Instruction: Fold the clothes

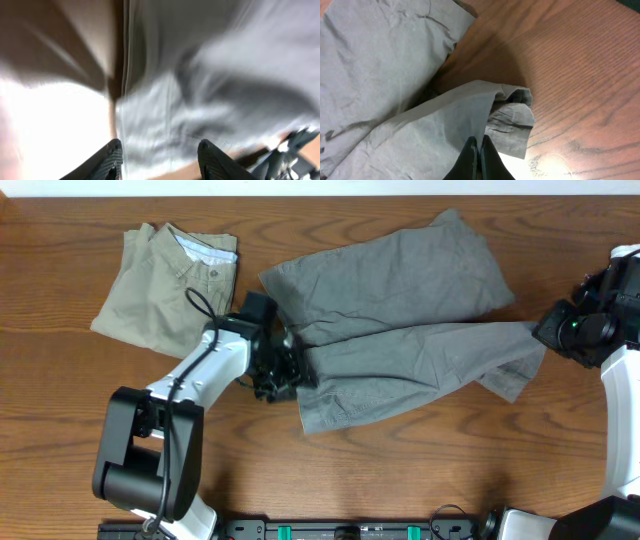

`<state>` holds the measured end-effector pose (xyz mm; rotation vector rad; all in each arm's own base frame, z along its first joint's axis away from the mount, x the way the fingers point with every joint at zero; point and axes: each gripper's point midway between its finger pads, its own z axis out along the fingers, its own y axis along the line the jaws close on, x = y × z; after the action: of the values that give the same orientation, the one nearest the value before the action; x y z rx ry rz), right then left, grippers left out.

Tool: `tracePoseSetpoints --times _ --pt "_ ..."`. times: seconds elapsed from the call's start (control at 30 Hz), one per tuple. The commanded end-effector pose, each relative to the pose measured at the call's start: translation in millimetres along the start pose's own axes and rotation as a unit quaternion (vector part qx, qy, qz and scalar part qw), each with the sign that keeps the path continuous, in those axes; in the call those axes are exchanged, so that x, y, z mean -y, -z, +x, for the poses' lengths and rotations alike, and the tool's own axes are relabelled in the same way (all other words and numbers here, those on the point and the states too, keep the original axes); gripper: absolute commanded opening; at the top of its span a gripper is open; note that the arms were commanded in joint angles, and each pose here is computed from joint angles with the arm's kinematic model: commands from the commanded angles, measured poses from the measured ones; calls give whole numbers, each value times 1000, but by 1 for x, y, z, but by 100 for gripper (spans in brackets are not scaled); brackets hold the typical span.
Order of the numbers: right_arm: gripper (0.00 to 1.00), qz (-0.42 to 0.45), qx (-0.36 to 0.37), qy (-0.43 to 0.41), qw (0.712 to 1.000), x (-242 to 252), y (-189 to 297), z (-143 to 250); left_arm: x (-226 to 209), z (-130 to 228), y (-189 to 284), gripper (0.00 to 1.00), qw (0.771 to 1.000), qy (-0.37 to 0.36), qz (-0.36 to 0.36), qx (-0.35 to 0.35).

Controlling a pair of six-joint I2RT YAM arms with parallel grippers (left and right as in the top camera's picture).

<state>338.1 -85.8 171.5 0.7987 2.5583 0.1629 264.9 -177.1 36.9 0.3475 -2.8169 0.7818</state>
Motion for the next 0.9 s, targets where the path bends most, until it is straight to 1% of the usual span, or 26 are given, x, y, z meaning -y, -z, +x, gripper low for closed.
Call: tracePoseSetpoints --times 0.0,0.13,0.2,0.3,0.4,0.47,0.53,0.63,0.67,0.73,0.87 --pt "1 -5 18 -5 1000 -1 10 -7 -1 18 -1 50 999 -15 -11 -29" --pt "1 -6 21 -5 1000 -2 10 -8 -6 35 -7 50 998 -12 -27 -55" --pt "1 -6 22 -4 1000 -2 10 -9 -10 37 -11 50 997 -20 -45 -53" --pt "1 -6 22 -4 1000 -2 10 -9 -25 38 -17 50 994 -35 -100 -38" --pt "1 -6 22 -4 1000 -2 10 -9 -26 43 -22 50 992 -43 -108 -42" --pt "1 -6 22 -4 1000 -2 10 -9 -24 46 -24 42 993 -38 -108 -43" --pt "1 -7 23 -4 1000 -2 10 -9 -19 48 -26 33 994 -33 -97 -47" --pt "1 -7 24 -4 1000 -3 10 -10 -12 51 -27 15 995 -33 -77 -56" --pt "1 -7 24 -4 1000 -3 10 -10 -10 52 -27 13 995 -32 -71 -59" --pt "1 -7 24 -4 1000 -3 10 -10 -10 52 -26 6 995 -33 -71 -59" --pt "1 -4 29 -1 1000 -2 10 -12 -6 50 -21 6 996 -37 -64 -49"
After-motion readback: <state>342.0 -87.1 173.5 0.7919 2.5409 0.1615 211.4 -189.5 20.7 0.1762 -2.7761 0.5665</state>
